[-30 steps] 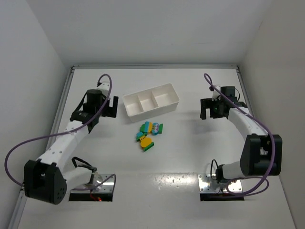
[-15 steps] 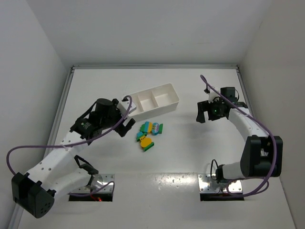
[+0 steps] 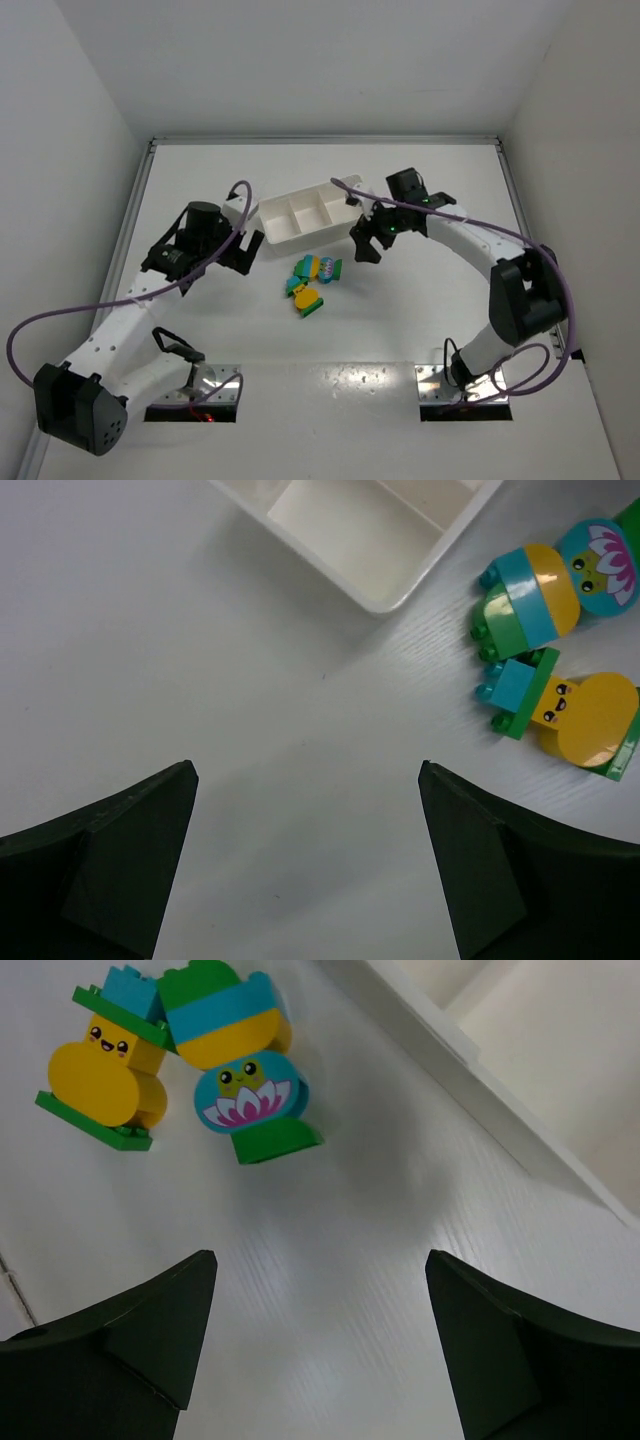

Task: Sort the legos into containers by color

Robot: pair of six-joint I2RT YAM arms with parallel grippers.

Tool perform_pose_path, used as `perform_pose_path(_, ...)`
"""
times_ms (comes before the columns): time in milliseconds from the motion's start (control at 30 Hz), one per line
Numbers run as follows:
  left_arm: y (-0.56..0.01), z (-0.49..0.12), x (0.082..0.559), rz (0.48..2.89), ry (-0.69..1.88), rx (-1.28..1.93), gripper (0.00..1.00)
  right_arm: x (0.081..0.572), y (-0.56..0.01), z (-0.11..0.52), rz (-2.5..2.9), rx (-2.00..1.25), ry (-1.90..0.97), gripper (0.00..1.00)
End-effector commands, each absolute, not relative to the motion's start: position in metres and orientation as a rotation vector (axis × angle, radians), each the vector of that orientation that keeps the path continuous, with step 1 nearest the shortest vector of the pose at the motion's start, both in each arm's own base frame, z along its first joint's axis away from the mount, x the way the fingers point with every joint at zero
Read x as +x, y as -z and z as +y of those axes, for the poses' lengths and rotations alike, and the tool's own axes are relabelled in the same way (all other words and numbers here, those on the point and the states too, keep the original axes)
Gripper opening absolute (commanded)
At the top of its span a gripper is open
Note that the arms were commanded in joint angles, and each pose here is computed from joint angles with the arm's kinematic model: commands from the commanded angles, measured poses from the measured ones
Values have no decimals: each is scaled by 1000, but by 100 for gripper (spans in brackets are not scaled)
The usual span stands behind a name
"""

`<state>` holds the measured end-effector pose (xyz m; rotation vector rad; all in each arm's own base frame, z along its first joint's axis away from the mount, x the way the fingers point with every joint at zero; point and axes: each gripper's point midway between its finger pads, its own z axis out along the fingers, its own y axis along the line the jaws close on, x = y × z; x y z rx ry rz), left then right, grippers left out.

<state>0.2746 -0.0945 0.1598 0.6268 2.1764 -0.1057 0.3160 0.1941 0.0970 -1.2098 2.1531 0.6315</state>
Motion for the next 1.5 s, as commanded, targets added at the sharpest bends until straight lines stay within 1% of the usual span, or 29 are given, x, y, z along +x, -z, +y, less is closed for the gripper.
perform_pose_path(0, -186, -82, 289, 2150, 101, 514, 99, 334, -106, 221, 2016, -1343, -584, 85)
perform_pose_path(167, -176, -55, 295, 2239, 123, 373, 99, 312, -93, 256, 1921, -1512, -540, 84)
perform_pose_path(467, -173, -20, 310, 2275, 115, 259, 99, 302, -56, 290, 1920, -1615, -445, 84)
perform_pose_path(500, -169, -22, 311, 2286, 144, 262, 99, 299, -45, 295, 1937, -1626, -456, 84)
perform_pose_path(733, -165, -14, 315, 2304, 145, 256, 99, 323, -45, 329, 1934, -1587, -509, 84)
perform_pose_path(767, -165, -11, 315, 2305, 140, 244, 99, 326, -38, 332, 1945, -1593, -511, 85)
perform_pose_path(833, -162, -9, 316, 2312, 145, 249, 99, 335, -43, 342, 1921, -1585, -520, 90)
perform_pose_path(867, -162, -9, 316, 2312, 145, 249, 99, 338, -43, 345, 1932, -1578, -524, 90)
perform_pose_path(900, -162, -9, 316, 2312, 145, 249, 99, 345, -45, 353, 1916, -1575, -536, 93)
perform_pose_path(1067, -152, -3, 314, 2334, 140, 224, 99, 358, -41, 367, 1935, -1563, -557, 94)
perform_pose_path(1167, -152, 0, 314, 2334, 135, 211, 99, 374, -43, 377, 1931, -1540, -566, 95)
perform_pose_path(1300, -149, 3, 315, 2346, 133, 200, 99, 372, -37, 374, 1960, -1564, -567, 95)
perform_pose_path(1333, -149, 3, 315, 2346, 133, 200, 99, 372, -45, 375, 1946, -1558, -565, 97)
perform_pose_path(1367, -149, 5, 315, 2348, 123, 196, 99, 365, -41, 371, 1950, -1576, -577, 97)
perform_pose_path(1433, -150, 5, 317, 2339, 120, 196, 99, 359, -58, 366, 1929, -1567, -574, 99)
perform_pose_path(1467, -148, 5, 317, 2347, 122, 196, 99, 349, -54, 358, 1965, -1559, -584, 99)
